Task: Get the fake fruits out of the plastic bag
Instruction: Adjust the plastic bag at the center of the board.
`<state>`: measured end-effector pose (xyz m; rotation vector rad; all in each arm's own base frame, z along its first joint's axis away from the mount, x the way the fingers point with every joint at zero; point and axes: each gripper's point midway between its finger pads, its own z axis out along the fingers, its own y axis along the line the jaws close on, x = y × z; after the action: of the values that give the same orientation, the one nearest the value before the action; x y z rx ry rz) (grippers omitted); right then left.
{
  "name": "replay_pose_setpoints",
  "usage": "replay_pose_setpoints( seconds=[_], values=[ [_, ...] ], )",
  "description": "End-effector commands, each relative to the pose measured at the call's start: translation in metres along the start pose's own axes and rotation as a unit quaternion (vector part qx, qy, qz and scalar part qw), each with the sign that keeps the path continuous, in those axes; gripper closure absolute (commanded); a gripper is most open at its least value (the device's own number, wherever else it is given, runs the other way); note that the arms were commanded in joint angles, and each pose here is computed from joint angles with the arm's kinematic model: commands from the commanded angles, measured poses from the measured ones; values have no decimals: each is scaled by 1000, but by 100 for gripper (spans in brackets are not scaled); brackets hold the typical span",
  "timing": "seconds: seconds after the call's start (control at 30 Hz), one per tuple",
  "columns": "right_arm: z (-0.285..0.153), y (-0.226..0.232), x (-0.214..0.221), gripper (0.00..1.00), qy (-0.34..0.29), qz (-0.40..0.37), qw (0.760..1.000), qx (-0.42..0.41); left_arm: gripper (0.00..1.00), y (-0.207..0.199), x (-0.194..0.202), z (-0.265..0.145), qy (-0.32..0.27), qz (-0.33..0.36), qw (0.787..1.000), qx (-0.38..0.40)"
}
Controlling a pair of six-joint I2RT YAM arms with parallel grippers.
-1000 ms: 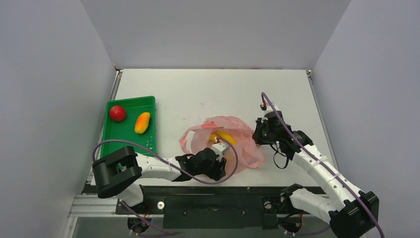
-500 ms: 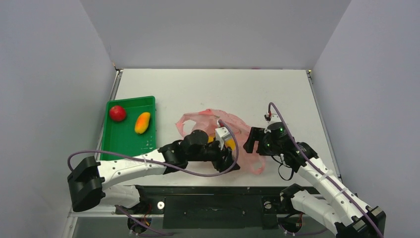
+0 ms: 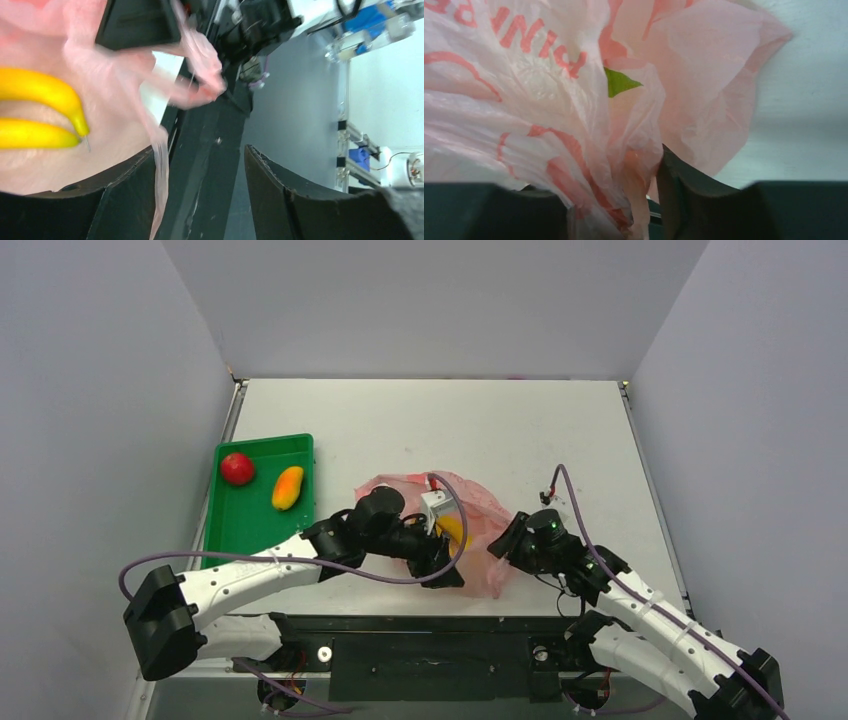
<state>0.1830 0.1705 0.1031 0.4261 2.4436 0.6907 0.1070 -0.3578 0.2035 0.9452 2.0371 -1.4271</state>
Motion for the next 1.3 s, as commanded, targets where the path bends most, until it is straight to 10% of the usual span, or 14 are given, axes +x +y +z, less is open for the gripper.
replay_pose_setpoints(
  seconds=[0.0,0.27,0.53,0.97,1.27],
  values=[
    [-2,-21,-13,87,-52,5,998,40,43,9,4,-25,26,26,997,-65],
    [-13,-37,10,93,-14,-54,998,36,36,20,-74,-48,-161,-14,979,-122],
    [-39,2,17,61,39,-143,988,-53,53,47,-58,8,-117,-92,984,-94],
    [-136,86,-15,28,-41,-262,932,-247,48,55,-55,1,-99,-41,989,-105],
    [-150,61,-82,14,-128,-325,934,-75,45,42,-47,-5,-76,-24,994,-74]
  ],
)
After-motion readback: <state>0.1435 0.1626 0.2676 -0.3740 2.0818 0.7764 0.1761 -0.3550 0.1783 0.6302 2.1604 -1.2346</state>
